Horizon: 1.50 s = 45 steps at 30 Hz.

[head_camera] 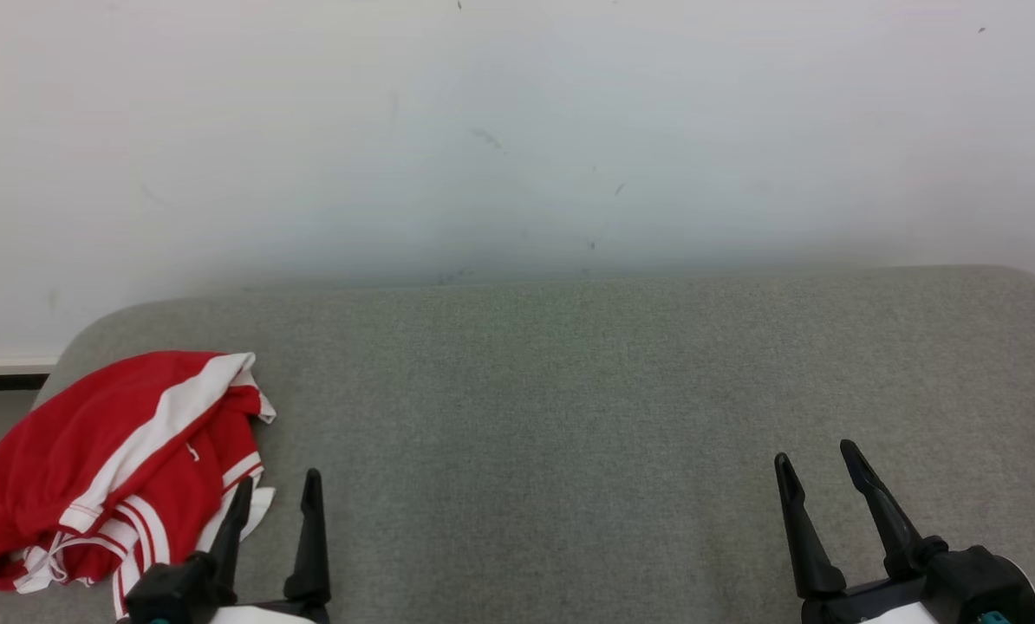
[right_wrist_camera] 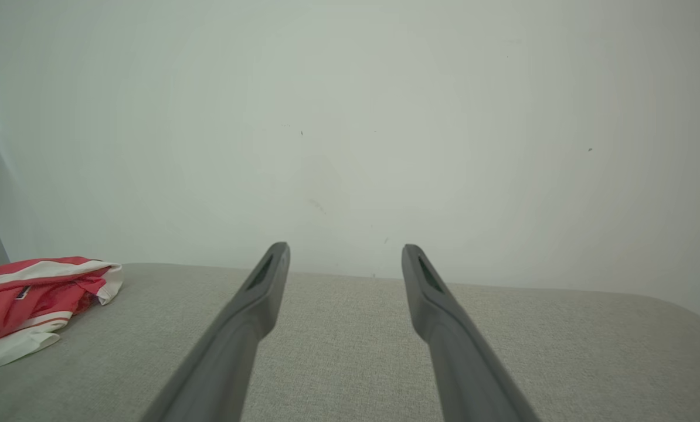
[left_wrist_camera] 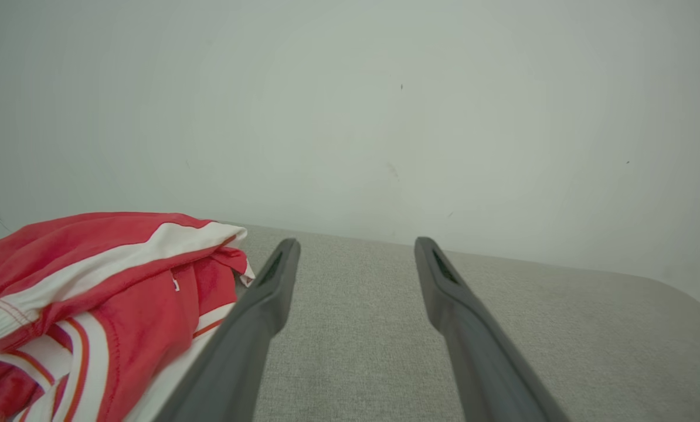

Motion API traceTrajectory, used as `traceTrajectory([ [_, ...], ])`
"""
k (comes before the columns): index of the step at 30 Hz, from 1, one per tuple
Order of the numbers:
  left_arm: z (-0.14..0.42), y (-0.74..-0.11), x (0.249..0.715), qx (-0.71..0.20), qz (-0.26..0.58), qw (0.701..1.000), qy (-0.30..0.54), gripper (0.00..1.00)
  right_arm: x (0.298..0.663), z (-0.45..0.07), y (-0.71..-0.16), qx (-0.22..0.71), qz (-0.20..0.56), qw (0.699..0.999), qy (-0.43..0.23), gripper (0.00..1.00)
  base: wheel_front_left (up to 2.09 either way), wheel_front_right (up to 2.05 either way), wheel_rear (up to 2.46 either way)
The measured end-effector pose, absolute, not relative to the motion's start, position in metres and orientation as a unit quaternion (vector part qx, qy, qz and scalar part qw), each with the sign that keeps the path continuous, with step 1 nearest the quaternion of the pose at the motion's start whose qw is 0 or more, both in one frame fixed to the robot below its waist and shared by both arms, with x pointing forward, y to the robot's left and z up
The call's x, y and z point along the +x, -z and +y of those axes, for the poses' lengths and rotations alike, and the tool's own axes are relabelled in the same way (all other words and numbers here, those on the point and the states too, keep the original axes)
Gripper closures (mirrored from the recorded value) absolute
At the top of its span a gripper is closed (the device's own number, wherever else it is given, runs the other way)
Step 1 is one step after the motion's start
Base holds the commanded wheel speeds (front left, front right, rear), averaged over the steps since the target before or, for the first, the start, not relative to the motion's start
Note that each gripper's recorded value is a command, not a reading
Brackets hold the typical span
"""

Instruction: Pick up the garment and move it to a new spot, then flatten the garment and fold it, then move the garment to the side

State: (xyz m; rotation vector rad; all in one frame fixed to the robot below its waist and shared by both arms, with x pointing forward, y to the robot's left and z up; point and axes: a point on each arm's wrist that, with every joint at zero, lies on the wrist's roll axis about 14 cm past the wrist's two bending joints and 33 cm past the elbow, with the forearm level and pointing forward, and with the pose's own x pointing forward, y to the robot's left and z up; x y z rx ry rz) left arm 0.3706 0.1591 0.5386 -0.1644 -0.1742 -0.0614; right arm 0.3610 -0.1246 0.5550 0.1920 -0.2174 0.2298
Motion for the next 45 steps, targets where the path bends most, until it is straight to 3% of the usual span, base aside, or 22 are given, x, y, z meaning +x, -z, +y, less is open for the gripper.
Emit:
traceTrajectory([
  [16,0.176,-0.53,0.364,-0.082,-0.076,0.994,0.005,0.0,0.367,-0.107,-0.554,0.1,-0.104,0.98,-0.14,0.0,0.0,0.0,0.0],
  [29,0.239,-0.526,0.332,-0.079,-0.079,0.99,-0.091,0.0,0.377,-0.039,-0.548,0.119,-0.082,0.961,-0.235,0.0,0.0,0.0,0.0],
  [45,0.316,-0.518,0.261,-0.066,-0.077,0.969,-0.225,0.0,0.368,0.059,-0.548,0.146,-0.055,0.916,-0.37,0.0,0.0,0.0,0.0],
])
